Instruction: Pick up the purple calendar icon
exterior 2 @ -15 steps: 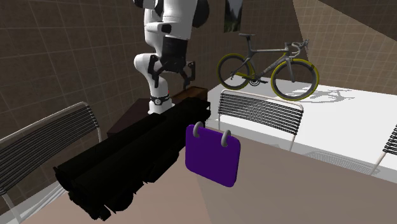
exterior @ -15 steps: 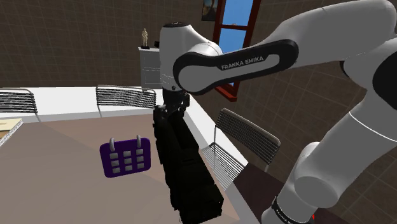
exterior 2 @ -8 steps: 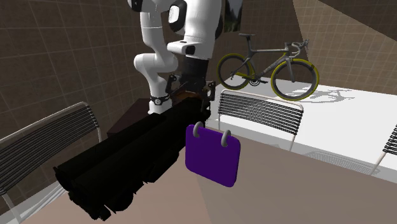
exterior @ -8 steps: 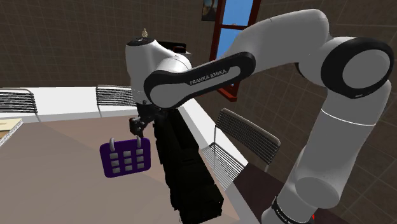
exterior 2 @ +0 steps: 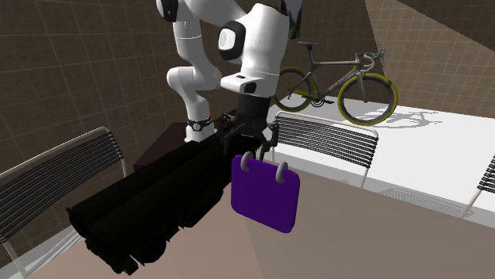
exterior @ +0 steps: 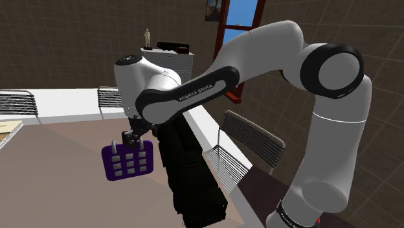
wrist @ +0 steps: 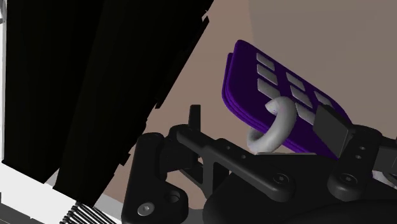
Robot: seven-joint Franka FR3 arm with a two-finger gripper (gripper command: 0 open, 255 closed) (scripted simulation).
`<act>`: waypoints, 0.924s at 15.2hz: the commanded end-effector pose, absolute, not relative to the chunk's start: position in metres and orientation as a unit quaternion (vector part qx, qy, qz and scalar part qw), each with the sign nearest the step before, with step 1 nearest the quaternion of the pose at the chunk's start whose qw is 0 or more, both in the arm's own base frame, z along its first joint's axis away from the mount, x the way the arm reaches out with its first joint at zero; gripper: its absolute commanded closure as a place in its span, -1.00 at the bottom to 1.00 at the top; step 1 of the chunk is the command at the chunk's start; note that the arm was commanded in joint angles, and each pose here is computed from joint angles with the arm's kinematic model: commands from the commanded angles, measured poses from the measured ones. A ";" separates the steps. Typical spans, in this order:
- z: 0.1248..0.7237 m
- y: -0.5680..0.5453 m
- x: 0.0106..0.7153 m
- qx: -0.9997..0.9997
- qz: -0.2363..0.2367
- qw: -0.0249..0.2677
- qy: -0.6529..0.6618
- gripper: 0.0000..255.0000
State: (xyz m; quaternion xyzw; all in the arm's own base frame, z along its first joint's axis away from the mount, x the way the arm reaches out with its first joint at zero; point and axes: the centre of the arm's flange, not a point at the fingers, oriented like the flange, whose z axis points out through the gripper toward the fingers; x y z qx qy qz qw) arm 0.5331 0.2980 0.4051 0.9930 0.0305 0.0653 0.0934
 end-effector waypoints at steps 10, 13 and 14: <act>0.392 0.298 0.533 0.993 0.066 0.093 0.031 1.00; 0.392 0.298 0.534 0.993 0.066 0.093 0.031 1.00; 0.391 0.298 0.534 0.993 0.066 0.093 0.031 1.00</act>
